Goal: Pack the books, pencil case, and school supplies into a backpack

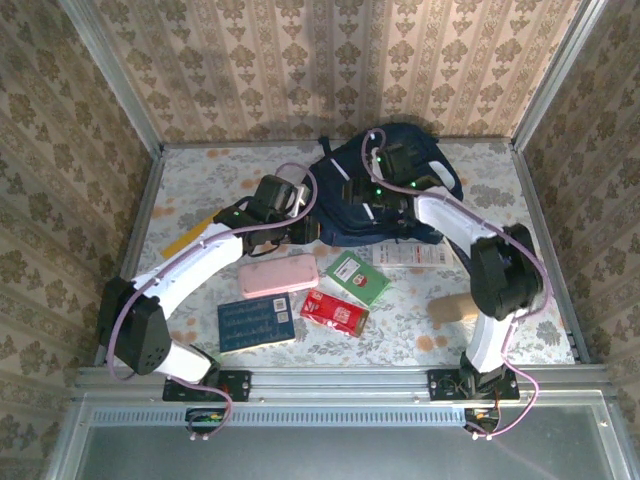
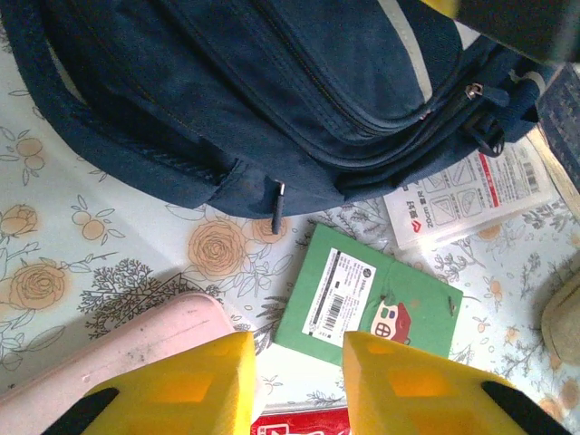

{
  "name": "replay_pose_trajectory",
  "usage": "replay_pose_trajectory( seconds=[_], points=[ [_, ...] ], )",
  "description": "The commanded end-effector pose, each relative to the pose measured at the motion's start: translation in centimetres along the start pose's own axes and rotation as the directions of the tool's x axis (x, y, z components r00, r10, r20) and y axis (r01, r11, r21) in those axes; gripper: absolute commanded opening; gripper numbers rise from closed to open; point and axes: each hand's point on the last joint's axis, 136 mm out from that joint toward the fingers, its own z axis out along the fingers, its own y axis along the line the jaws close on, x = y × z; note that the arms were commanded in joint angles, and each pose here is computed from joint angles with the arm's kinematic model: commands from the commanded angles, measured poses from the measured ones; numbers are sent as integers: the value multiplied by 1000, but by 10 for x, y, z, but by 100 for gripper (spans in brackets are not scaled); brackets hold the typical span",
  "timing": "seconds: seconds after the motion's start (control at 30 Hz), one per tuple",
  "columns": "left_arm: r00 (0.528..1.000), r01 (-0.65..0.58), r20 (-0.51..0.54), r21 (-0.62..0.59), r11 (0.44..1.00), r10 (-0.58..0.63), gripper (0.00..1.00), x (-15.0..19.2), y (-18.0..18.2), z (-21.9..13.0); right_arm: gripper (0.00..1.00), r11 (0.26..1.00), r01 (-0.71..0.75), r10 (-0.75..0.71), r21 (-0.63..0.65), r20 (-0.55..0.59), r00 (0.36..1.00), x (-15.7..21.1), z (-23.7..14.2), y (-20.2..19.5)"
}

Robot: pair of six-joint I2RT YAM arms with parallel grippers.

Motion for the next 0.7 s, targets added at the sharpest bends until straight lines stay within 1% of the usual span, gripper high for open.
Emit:
replay_pose_trajectory(
  seconds=[0.0, 0.1, 0.2, 0.3, 0.37, 0.4, 0.53, 0.6, 0.67],
  points=[
    [998, -58, 5, 40, 998, 58, 34, 1, -7, -11, 68, 989, 44, -63, -139, -138, 988, 13, 17, 12],
    [998, -68, -8, 39, 997, 69, 37, 2, -5, -14, 66, 983, 54, -86, -174, -181, 980, 17, 25, 16],
    [997, -80, -6, 43, 996, 80, 38, 4, -3, -15, 60, 975, 47, -92, -218, -198, 976, 20, 28, 22],
    [997, -77, 11, 49, 996, 77, 38, 3, -2, -15, 51, 970, 42, -95, -241, -214, 972, 27, 30, 23],
    [997, -72, 13, 46, 996, 71, 38, 2, -1, -14, 42, 969, 36, -93, -245, -228, 969, 30, 33, 22],
    [997, -72, 9, 45, 996, 72, 38, 2, 0, -13, 35, 969, 34, -92, -244, -230, 969, 31, 34, 21],
    [997, -76, -22, 29, 997, 77, 39, 3, 2, -5, 0, 975, 28, -77, -223, -214, 974, 21, 30, 15],
    [996, -84, -26, 9, 996, 85, 39, 1, 5, -3, 0, 975, 17, -57, -220, -177, 983, 7, 21, 15],
    [994, -111, -22, 12, 994, 111, 39, -1, 0, -1, 0, 969, -4, -30, -245, -131, 991, -13, 5, 20]
  ],
)
